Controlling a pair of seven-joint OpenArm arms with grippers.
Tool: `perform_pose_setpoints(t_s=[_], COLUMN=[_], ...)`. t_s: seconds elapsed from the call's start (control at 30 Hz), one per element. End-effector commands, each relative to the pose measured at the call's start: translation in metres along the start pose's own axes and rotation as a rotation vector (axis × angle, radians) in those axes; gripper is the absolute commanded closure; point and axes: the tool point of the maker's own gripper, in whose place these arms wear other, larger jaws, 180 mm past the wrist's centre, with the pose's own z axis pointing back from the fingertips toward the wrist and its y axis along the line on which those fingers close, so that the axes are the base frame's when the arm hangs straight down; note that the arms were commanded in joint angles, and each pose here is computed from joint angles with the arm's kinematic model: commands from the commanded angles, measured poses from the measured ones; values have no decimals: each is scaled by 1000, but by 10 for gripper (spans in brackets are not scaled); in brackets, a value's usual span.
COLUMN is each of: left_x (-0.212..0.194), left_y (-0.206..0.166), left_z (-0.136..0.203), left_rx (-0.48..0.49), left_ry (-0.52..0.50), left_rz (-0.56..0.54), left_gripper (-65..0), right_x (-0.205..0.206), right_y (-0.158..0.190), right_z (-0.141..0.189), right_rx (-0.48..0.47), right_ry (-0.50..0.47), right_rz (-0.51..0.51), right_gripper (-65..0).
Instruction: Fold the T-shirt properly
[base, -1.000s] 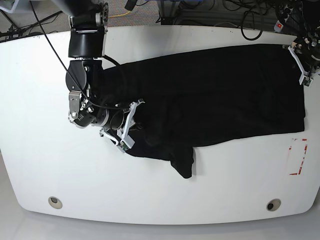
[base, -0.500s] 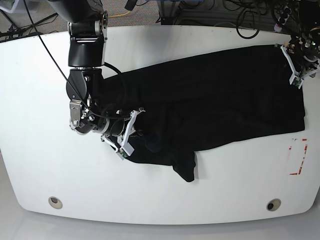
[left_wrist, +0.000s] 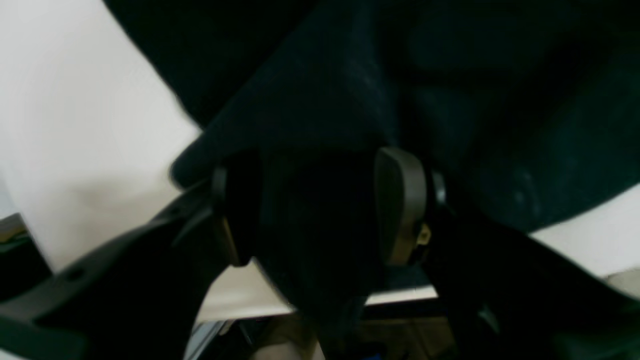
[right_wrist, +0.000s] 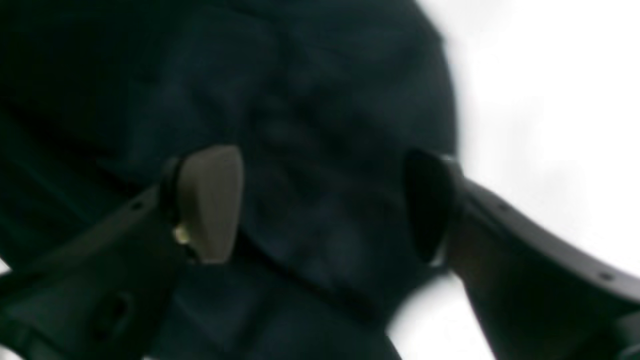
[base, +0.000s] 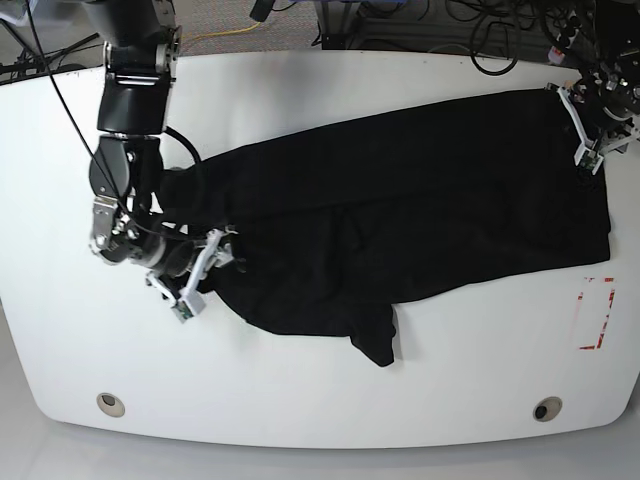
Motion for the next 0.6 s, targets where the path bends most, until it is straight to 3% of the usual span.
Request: perform_pose_setpoints(t_s=[0.0,0.3,0.57], left_x=[8,-11,-33], left_y=[14,20,11], left_z=[12,23,17], left_rx=[51,115,106], left_ry=[-34,-45,-16], left_rz=[-2,153,253], left_gripper=[-328,-329,-329], right_x=[11,-66,-106], right_y=[-16,-57,-48], right_z=[23,85,87], right_rx=[-57,-227,-225], right_ry=[-42,81,142], right_rz=[14,-120,-187], right_gripper=[-512,-510,-510])
